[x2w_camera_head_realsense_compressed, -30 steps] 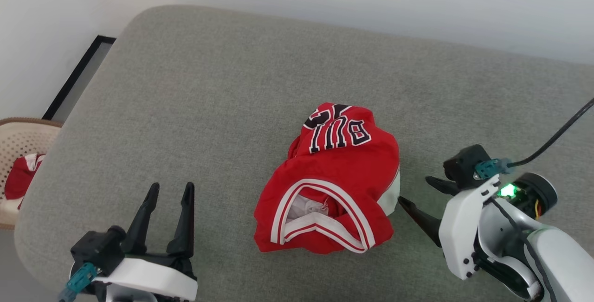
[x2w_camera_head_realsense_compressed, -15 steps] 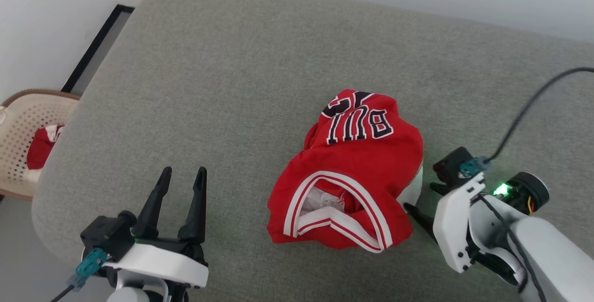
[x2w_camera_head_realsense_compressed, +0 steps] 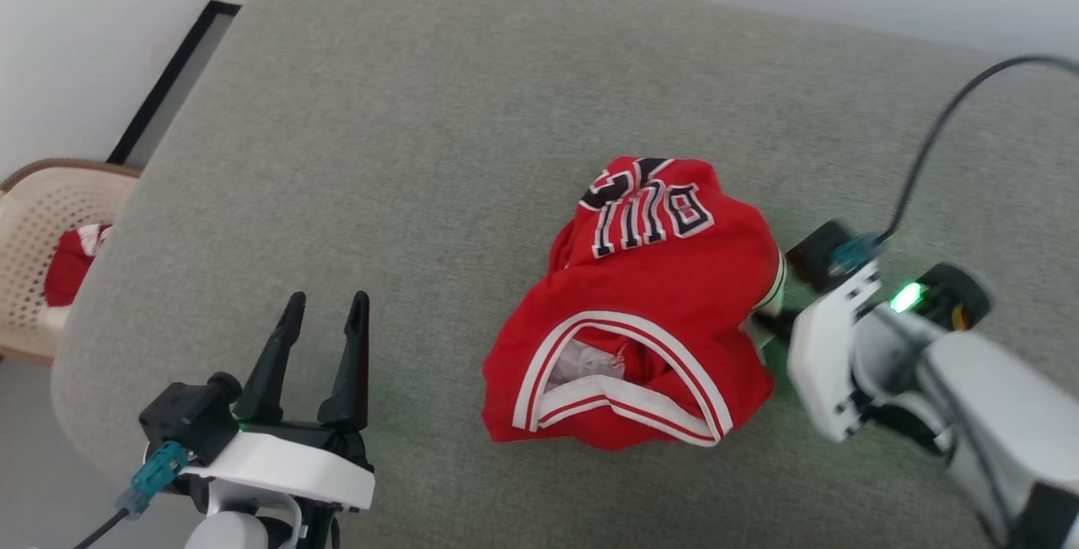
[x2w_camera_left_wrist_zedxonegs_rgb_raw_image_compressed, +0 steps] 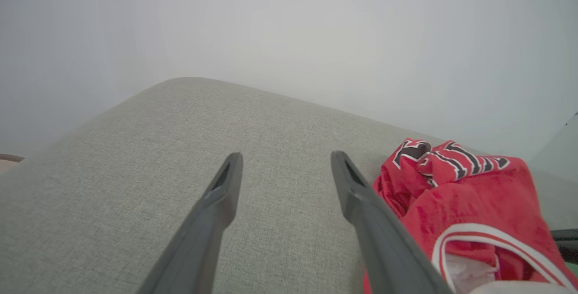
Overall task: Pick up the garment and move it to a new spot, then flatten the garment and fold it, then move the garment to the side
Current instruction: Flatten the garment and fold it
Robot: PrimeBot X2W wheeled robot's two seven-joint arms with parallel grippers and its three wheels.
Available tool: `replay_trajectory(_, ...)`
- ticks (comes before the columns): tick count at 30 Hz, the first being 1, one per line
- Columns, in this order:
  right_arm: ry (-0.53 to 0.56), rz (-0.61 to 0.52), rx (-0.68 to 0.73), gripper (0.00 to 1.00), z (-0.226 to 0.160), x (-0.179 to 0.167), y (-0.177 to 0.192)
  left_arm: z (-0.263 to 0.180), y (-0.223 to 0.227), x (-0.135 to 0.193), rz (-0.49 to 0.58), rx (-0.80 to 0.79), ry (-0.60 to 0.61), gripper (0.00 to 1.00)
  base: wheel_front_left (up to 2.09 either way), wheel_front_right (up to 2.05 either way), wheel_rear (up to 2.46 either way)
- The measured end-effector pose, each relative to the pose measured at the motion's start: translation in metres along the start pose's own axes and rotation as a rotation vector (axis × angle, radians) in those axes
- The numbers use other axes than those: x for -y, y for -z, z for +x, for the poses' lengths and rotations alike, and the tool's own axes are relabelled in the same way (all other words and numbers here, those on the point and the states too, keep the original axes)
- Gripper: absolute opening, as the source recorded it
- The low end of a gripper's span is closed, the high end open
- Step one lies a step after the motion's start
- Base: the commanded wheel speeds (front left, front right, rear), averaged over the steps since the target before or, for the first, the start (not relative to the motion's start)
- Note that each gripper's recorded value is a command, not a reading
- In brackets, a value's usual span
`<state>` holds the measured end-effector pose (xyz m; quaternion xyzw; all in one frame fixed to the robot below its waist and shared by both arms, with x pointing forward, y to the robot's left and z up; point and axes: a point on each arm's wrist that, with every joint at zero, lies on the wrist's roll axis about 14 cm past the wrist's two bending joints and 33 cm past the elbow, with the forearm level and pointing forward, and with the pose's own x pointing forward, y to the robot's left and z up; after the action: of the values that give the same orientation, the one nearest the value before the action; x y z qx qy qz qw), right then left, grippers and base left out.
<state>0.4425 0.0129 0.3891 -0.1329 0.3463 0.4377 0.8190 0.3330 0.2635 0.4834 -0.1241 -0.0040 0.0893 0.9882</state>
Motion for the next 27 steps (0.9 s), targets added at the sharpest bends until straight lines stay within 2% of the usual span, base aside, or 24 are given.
replay_trajectory(7, 0.088, 0.042, 0.063, 0.00, -0.033, 0.038, -0.016, 0.004, -0.003, 0.004, -0.001, 0.011, 0.020, 1.00, 0.00, 0.00, 0.00)
replay_trajectory(11, 0.179, 0.074, 0.088, 0.00, -0.065, 0.070, -0.014, 0.005, -0.002, 0.008, -0.001, 0.010, 0.040, 1.00, 0.00, 0.00, 0.00)
replay_trajectory(14, 0.251, 0.123, 0.079, 0.00, -0.087, 0.092, -0.001, 0.007, -0.003, 0.014, -0.001, 0.015, 0.059, 1.00, 0.00, 0.00, 0.00)
replay_trajectory(15, 0.297, 0.163, 0.054, 0.00, -0.098, 0.105, 0.014, 0.008, -0.003, 0.016, -0.002, 0.014, 0.069, 1.00, 0.00, 0.00, 0.00)
replay_trajectory(16, 0.297, 0.163, 0.054, 0.00, -0.098, 0.105, 0.014, 0.008, -0.003, 0.016, -0.002, 0.014, 0.069, 1.00, 0.00, 0.00, 0.00)
replay_trajectory(18, 0.333, 0.235, 0.007, 0.00, -0.105, 0.114, 0.040, 0.009, -0.002, 0.020, -0.001, 0.011, 0.081, 1.00, 0.00, 0.00, 0.00)
replay_trajectory(25, 0.335, 0.344, -0.053, 0.00, -0.091, 0.107, 0.075, 0.012, 0.006, 0.030, -0.008, -0.018, 0.121, 1.00, 0.00, 0.00, 0.00)
replay_trajectory(26, 0.333, 0.373, -0.056, 0.84, -0.087, 0.104, 0.078, 0.013, 0.008, 0.034, -0.013, -0.028, 0.141, 1.00, 0.00, 0.00, 0.00)
replay_trajectory(27, 0.338, 0.373, -0.053, 1.00, -0.087, 0.105, 0.078, 0.013, 0.009, 0.037, -0.015, -0.039, 0.155, 1.00, 0.00, 0.00, 0.00)
